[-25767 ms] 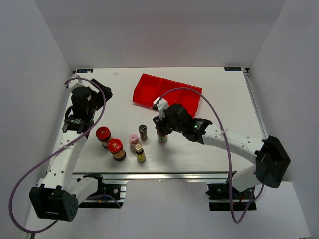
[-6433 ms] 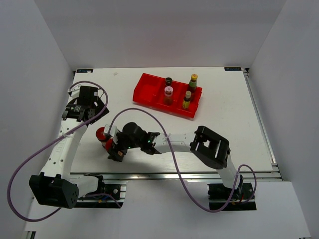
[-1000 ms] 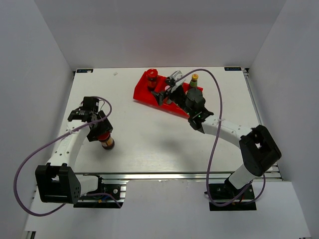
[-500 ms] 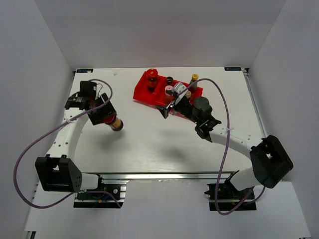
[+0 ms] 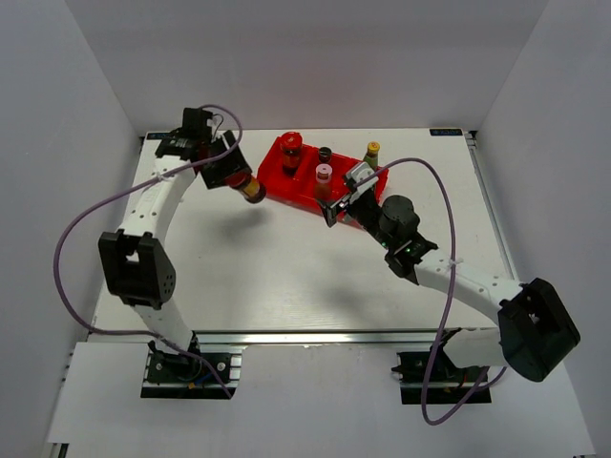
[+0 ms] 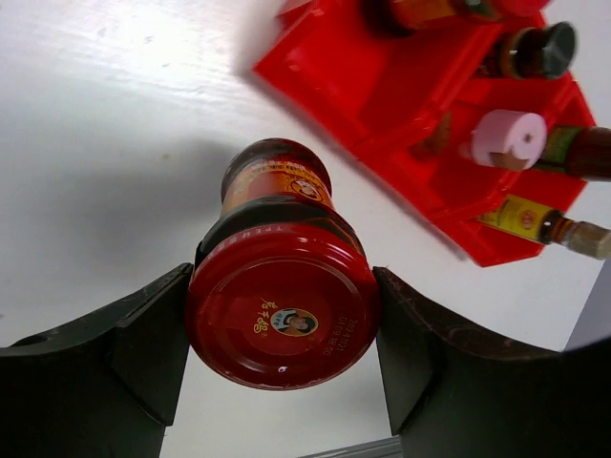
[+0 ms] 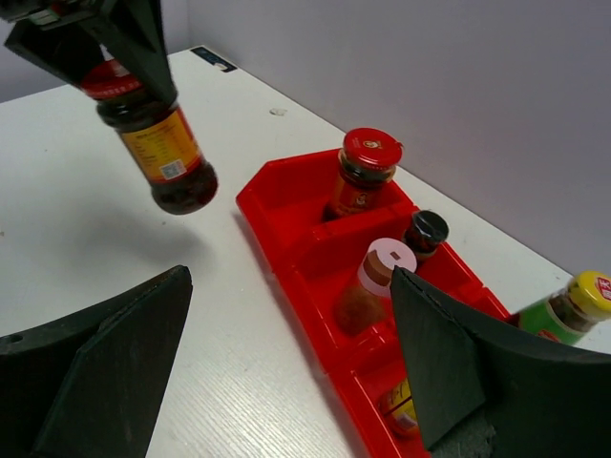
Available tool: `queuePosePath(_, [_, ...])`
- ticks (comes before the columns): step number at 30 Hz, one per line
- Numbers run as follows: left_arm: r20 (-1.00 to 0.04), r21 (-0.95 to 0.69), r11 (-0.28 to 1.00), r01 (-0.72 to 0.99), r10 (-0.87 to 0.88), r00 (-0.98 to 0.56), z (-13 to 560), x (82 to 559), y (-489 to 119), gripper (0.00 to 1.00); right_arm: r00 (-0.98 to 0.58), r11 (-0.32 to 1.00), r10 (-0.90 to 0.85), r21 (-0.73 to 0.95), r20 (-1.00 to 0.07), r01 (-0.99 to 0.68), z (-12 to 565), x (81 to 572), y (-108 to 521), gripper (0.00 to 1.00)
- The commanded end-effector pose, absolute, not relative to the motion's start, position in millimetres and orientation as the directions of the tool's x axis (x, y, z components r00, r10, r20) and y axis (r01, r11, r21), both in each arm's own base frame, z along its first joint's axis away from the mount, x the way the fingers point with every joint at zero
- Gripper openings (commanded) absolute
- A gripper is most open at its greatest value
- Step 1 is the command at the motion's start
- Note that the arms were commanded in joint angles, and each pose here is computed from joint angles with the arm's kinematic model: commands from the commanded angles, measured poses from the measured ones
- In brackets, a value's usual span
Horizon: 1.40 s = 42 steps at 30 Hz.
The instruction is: Organize the condiment bottles
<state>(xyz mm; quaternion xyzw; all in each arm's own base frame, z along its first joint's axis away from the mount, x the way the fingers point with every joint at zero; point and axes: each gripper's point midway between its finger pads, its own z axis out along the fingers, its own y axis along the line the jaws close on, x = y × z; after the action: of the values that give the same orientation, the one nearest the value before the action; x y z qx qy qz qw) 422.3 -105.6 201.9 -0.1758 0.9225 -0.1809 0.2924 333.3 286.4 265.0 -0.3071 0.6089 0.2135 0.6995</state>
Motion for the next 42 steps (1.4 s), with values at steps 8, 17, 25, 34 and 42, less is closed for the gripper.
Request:
queuePosePath(8, [-0.683, -0.451, 0.893, -0.013, -0.354, -0.639, 287, 498, -159, 0.18, 0.177, 0.799, -0.062, -0.155, -0.982, -0.58, 267, 324, 251, 0.89])
queuePosePath(17, [-0.71, -0.441, 0.896, 0.053, -0.312, -0.631, 279, 527, -184, 0.2, 0.166, 0.849, -0.068, -0.144, -0.984, -0.508, 267, 319, 226, 0.89])
queuePosePath(25, [-0.716, -0.416, 0.907, 0.059, -0.287, -0.637, 256, 544, -193, 0.22, 0.139, 0.861, -0.074, -0.134, -0.988, -0.491, 260, 316, 219, 0.89])
queuePosePath(34, [-0.722, -0.395, 0.917, 0.054, -0.274, -0.636, 233, 555, -201, 0.21, 0.111, 0.859, -0.086, -0.13, -0.99, -0.495, 250, 318, 221, 0.89])
queuePosePath(42, [-0.709, -0.378, 0.925, 0.05, -0.254, -0.658, 215, 560, -203, 0.3, 0.097, 0.862, -0.097, -0.133, -0.99, -0.489, 245, 320, 221, 0.89])
